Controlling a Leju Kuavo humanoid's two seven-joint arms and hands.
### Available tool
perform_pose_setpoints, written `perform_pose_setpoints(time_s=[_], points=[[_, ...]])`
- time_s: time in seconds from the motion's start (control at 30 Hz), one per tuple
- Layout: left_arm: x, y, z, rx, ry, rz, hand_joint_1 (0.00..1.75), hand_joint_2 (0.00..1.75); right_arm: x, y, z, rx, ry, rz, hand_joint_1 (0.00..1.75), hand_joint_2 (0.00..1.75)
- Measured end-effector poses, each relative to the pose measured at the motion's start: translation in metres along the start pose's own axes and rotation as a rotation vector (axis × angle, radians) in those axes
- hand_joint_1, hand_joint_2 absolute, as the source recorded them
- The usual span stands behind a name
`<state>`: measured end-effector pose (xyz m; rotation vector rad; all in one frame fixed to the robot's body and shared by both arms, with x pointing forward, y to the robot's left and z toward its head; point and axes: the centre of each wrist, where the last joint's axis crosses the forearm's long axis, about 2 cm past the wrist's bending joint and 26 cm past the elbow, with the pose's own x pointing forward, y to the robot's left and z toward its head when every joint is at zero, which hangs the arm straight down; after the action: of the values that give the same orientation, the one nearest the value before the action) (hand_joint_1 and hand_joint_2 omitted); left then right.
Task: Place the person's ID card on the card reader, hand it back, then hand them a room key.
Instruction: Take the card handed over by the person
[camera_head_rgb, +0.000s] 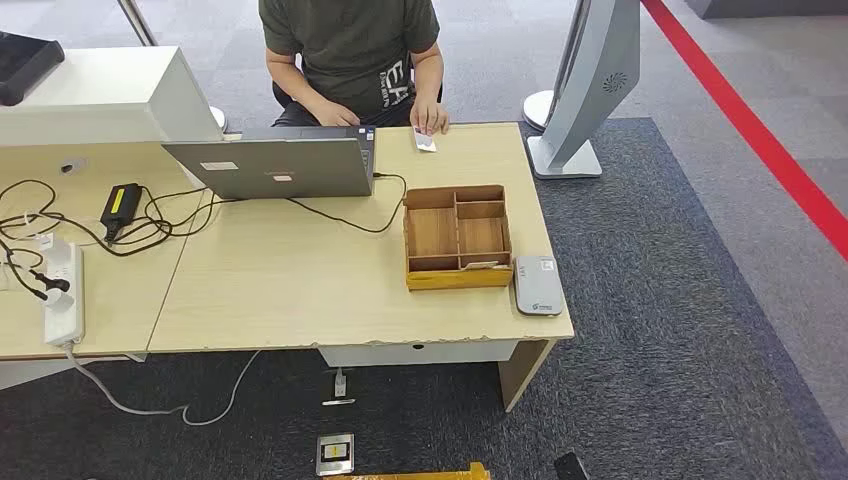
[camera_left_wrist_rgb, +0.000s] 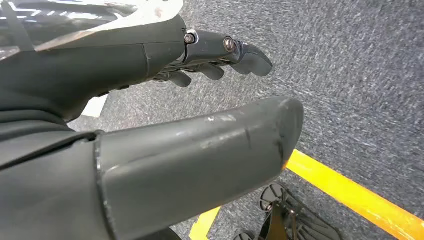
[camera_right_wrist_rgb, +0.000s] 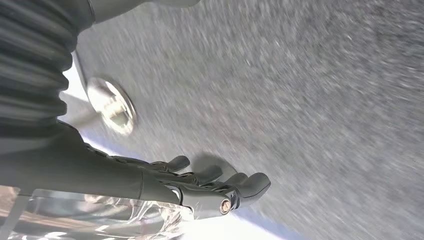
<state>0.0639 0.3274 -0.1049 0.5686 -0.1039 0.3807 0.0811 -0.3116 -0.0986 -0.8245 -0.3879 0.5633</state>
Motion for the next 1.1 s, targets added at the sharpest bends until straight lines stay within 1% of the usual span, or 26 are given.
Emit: perform_pose_setpoints(time_s=[0.1, 0.13, 0.17, 0.2, 0.23, 0.3, 0.33, 0.37, 0.4, 0.47, 0.53, 0.67, 0.83, 0.97, 1.1], points=[[0.000, 0.000, 0.000, -0.006, -0.001, -0.002, 0.00, 0.00, 0.000, -0.005, -0.004, -0.025, -0.042, -0.024, 0.00, 1.75], [0.000, 0.001, -0.001, -0.013, -0.004, -0.006, 0.00, 0.00, -0.003, -0.013, -0.011, -0.038, -0.045, -0.051, 0.00, 1.75], [0.001, 0.002, -0.001, -0.023, -0.009, -0.011, 0.00, 0.00, -0.010, -0.025, -0.021, -0.045, -0.017, -0.089, 0.00, 1.75], [0.002, 0.003, -0.002, -0.036, -0.016, -0.017, 0.00, 0.00, -0.020, -0.043, -0.036, -0.047, 0.051, -0.139, 0.00, 1.75], [0.003, 0.005, -0.004, -0.046, -0.023, -0.023, 0.00, 0.00, -0.033, -0.065, -0.051, -0.048, 0.157, -0.194, 0.00, 1.75], [0.005, 0.010, -0.007, -0.057, -0.032, -0.033, 0.00, 0.00, -0.059, -0.119, -0.077, -0.074, 0.416, -0.316, 0.00, 1.75], [0.005, 0.013, -0.008, -0.058, -0.035, -0.037, 0.00, 0.00, -0.068, -0.144, -0.085, -0.106, 0.526, -0.371, 0.00, 1.75], [0.005, 0.015, -0.009, -0.059, -0.037, -0.041, 0.00, 0.00, -0.075, -0.167, -0.091, -0.151, 0.602, -0.422, 0.00, 1.75], [0.006, 0.016, -0.010, -0.061, -0.040, -0.044, 0.00, 0.00, -0.080, -0.185, -0.094, -0.198, 0.639, -0.459, 0.00, 1.75], [0.009, 0.017, -0.011, -0.068, -0.051, -0.049, 0.00, 0.00, -0.088, -0.216, -0.098, -0.288, 0.644, -0.512, 0.00, 1.75], [0.011, 0.018, -0.012, -0.075, -0.066, -0.054, 0.00, 0.00, -0.091, -0.238, -0.100, -0.354, 0.624, -0.540, 0.00, 1.75], [0.011, 0.020, -0.013, -0.089, -0.080, -0.064, 0.00, 0.00, -0.095, -0.270, -0.104, -0.447, 0.592, -0.600, 0.00, 1.75], [0.012, 0.022, -0.014, -0.104, -0.103, -0.078, 0.00, 0.00, -0.094, -0.290, -0.112, -0.509, 0.525, -0.659, 0.00, 1.75], [0.012, 0.024, -0.015, -0.103, -0.106, -0.083, 0.00, 0.00, -0.092, -0.296, -0.119, -0.533, 0.477, -0.677, 0.00, 1.75], [0.012, 0.025, -0.015, -0.099, -0.106, -0.085, 0.00, 0.00, -0.090, -0.301, -0.124, -0.576, 0.416, -0.741, 0.00, 1.75]])
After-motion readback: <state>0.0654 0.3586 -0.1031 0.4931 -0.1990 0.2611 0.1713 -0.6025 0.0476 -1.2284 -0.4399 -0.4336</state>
